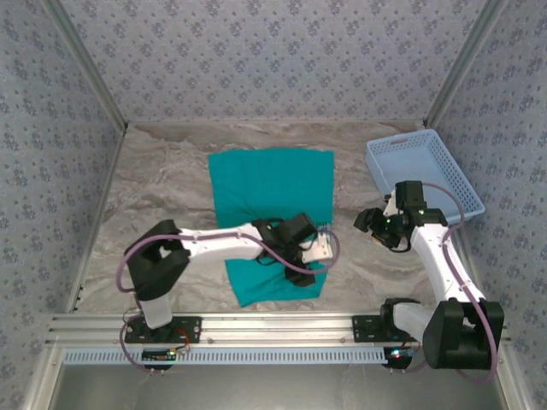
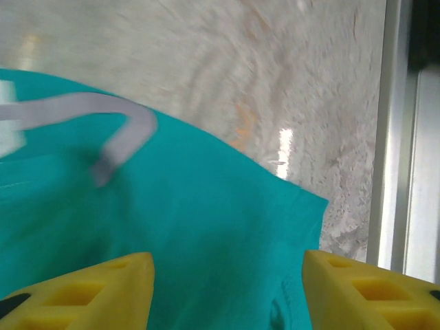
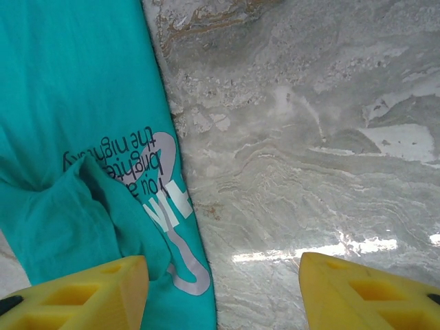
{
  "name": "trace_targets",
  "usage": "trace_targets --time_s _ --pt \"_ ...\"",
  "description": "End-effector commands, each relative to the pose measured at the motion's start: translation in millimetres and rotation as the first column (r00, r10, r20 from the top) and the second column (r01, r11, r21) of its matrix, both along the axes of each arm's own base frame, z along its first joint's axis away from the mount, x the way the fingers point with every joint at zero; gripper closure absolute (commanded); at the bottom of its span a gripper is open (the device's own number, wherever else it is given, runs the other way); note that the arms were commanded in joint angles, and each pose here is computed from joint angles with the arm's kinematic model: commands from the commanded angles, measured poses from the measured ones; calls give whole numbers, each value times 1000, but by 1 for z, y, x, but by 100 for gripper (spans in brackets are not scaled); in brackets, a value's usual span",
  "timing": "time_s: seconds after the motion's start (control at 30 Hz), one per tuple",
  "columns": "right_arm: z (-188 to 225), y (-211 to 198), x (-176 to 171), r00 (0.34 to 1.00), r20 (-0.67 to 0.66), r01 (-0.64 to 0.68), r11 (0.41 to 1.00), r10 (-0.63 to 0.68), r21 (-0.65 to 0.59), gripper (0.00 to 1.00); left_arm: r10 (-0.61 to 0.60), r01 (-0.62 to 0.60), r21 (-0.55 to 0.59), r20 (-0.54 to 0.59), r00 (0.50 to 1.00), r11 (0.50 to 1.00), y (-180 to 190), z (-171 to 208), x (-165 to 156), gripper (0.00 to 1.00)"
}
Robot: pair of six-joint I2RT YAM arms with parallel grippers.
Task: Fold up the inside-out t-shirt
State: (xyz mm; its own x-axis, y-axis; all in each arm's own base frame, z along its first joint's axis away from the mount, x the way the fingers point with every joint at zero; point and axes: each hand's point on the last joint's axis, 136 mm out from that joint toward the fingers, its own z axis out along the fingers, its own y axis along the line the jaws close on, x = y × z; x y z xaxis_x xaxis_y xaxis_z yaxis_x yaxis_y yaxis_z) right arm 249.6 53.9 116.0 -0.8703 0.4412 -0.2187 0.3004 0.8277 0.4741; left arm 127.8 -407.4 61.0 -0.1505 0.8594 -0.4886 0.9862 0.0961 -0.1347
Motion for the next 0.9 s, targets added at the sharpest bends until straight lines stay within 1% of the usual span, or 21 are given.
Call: trace_targets --time_s 0.0,0.13,0.2,0.23,0.3,0.33,0.37,0.4,0.47,0.5,0.57,0.63,0.7,0.77,0.83,0.87 --pt "0 3 -3 999 8 -39 999 39 29 39 -68 61 55 127 990 997 -12 -8 0 40" --pt "2 2 -2 999 19 -35 998 35 44 38 -62 49 84 161 985 995 -18 -26 5 43" --pt "2 1 -1 999 24 -30 998 29 51 38 -70 53 98 179 981 994 -22 -32 6 47" --pt "2 0 -1 999 26 -26 998 25 53 38 -73 54 106 184 980 993 -24 -37 7 54" --pt "0 -2 -1 1000 27 -13 999 12 52 39 -76 55 120 181 981 991 -27 -46 9 71" --pt "0 -2 -2 1000 26 -8 998 6 55 39 -76 54 122 183 980 991 -30 -48 10 78" --pt "-1 -4 -3 1000 25 -5 999 4 53 39 -75 53 122 188 979 991 -32 -49 12 87" --pt "-2 -6 -4 1000 18 1 999 -2 42 39 -64 43 111 195 979 993 -34 -47 17 100" --pt "-1 -7 -6 1000 24 -9 999 8 32 39 2 -11 55 162 987 998 -38 -33 31 100" --pt "0 -8 -7 1000 26 -13 1000 12 27 39 61 -62 6 116 991 998 -39 -22 42 100" --pt "-2 -5 -11 999 27 -19 999 19 30 39 186 -182 -87 31 982 979 -39 1 69 100" --pt "-8 9 -17 999 16 -49 996 48 77 39 304 -307 -166 -46 952 937 -37 22 100 100" --pt "-20 28 -28 995 -10 -95 988 97 119 38 388 -403 -231 -110 915 885 -34 37 128 100" --pt "-35 46 -41 988 -20 -147 978 152 146 38 449 -481 -268 -175 876 835 -30 46 152 100" --pt "-42 80 -52 963 28 -269 944 269 191 38 491 -538 -294 -223 842 790 -26 54 173 100" --pt "-39 97 -55 942 67 -336 919 329 205 37 496 -550 -307 -239 835 777 -25 57 179 100"
